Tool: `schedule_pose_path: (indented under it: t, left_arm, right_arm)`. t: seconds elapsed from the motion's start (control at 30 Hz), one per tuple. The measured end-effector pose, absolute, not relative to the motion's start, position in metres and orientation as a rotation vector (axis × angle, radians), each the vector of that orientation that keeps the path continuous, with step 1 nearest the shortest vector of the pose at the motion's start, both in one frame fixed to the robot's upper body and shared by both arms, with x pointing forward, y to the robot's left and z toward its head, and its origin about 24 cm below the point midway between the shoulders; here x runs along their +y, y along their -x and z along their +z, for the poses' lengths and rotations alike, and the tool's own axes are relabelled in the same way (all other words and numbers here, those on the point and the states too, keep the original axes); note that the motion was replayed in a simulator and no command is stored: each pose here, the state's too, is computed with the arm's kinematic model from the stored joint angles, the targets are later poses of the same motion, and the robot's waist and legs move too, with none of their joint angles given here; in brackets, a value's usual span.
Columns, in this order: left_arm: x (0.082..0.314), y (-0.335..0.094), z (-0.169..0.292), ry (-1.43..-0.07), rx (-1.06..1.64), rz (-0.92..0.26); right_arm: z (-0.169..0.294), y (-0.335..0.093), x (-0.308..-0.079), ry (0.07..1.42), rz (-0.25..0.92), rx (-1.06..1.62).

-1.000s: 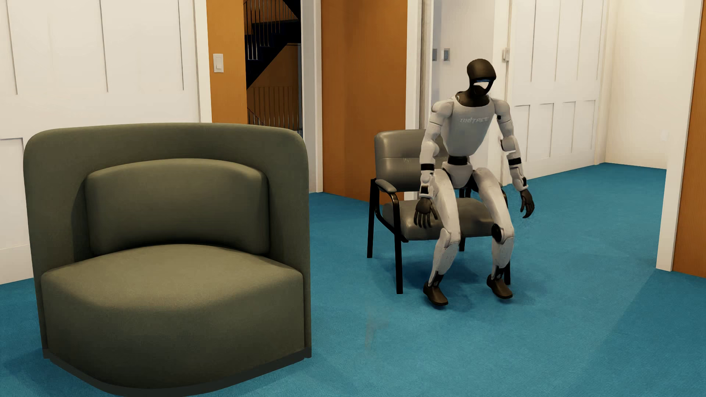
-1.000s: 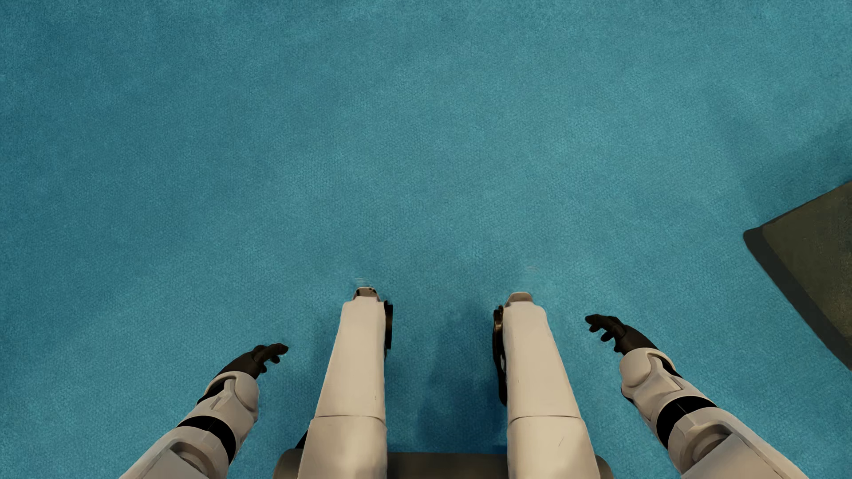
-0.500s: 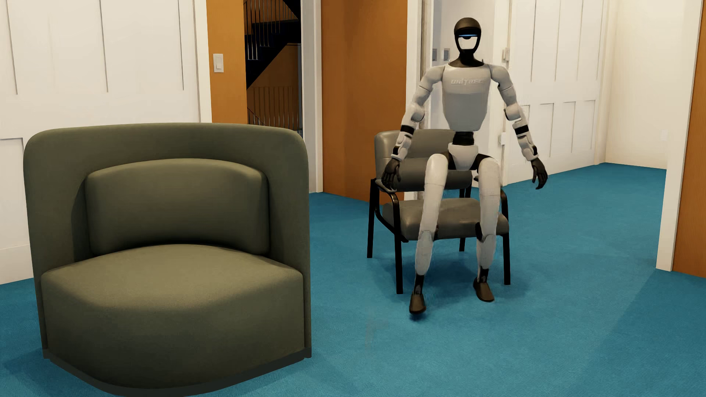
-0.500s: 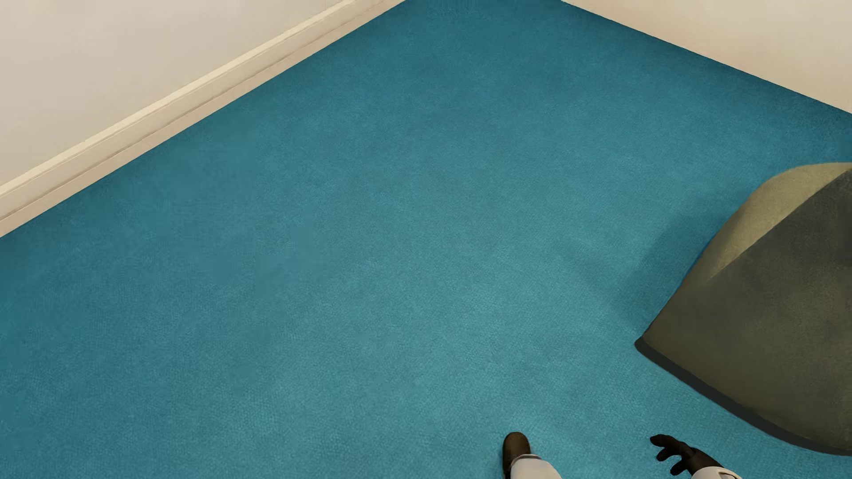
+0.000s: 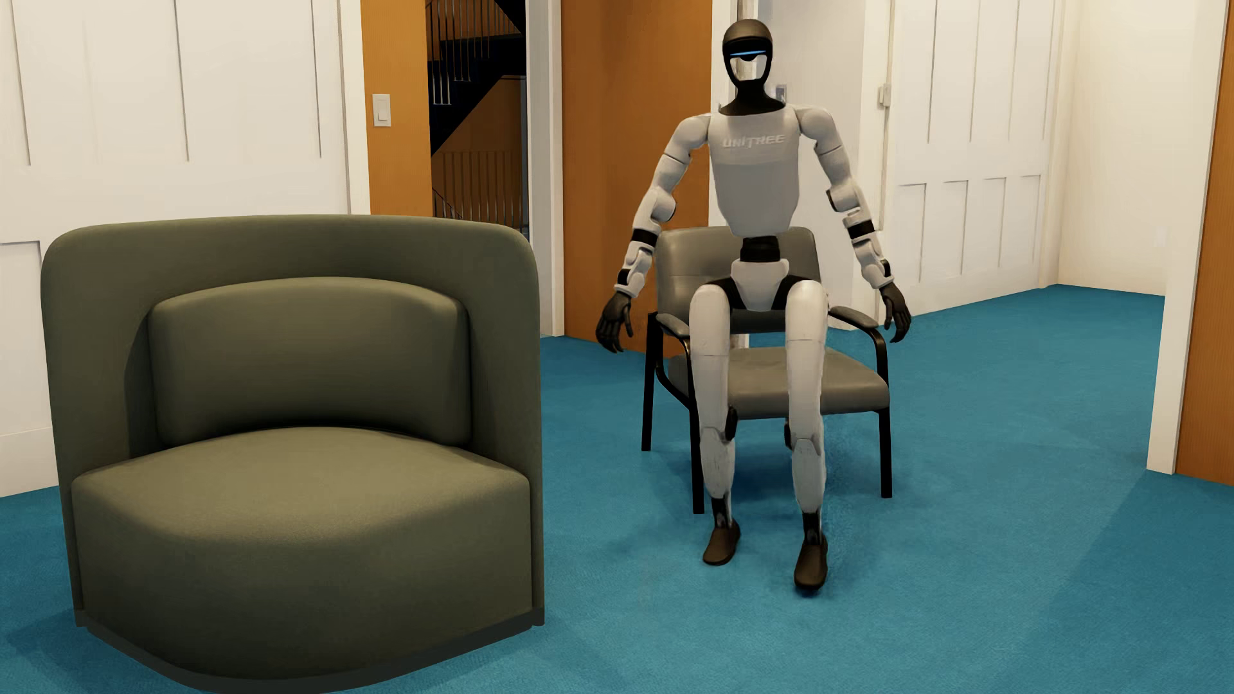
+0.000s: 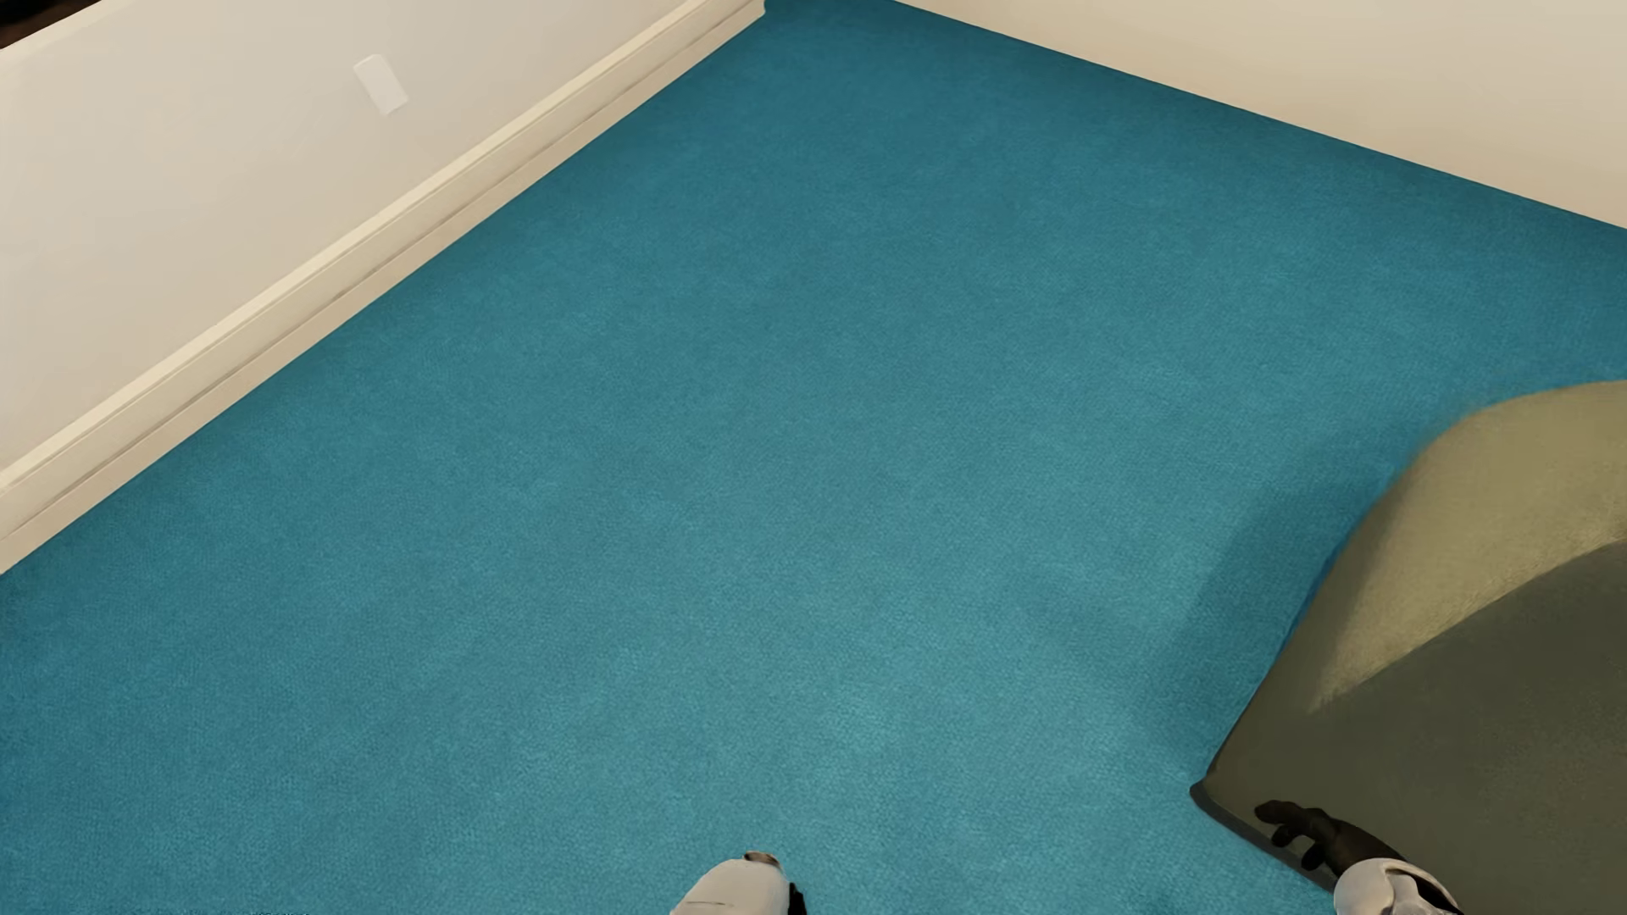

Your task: Stand up from the dark chair

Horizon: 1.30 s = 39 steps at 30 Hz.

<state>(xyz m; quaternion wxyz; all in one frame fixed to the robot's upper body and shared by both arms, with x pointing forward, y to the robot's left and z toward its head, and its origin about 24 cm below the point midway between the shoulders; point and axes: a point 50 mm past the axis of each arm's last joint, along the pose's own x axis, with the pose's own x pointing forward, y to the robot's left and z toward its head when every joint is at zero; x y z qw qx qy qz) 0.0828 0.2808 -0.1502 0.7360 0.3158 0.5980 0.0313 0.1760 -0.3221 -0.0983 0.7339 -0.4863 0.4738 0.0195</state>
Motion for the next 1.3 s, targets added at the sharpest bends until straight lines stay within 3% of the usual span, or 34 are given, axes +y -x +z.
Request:
schedule_pose_path:
  t: [0.13,0.23,0.43,0.57,0.83,0.9,1.0,1.3]
  left_arm:
    - [0.288,-0.054,-0.152,-0.667,1.400,0.111]
    - [0.302,-0.032,-0.150,-0.681,1.484,0.134]
    - [0.299,-0.077,-0.143,-0.721,1.302,0.177]
    - [0.294,-0.102,-0.139,-0.800,1.202,0.109]
    - [0.287,-0.102,-0.143,-0.848,1.226,0.005]
    - [0.286,-0.102,-0.144,-0.817,1.251,0.046]
    - [0.280,-0.095,-0.149,-0.845,1.324,-0.106]
    - [0.281,-0.102,-0.146,-0.913,1.235,-0.060]
  right_arm:
    - [-0.102,-0.170,-0.321,1.080,0.071,1.063]
    - [-0.112,-0.160,-0.311,1.011,0.051,1.084]
    - [-0.124,-0.137,-0.307,0.920,0.035,1.176]
    - [-0.128,-0.123,-0.309,0.885,0.012,1.209]
    - [-0.119,-0.123,-0.325,0.921,0.006,1.186]
    - [-0.114,-0.133,-0.327,0.936,-0.031,1.146]
    - [-0.110,-0.135,-0.333,0.902,-0.085,1.135]
    - [-0.128,-0.121,-0.308,0.831,-0.030,1.153]
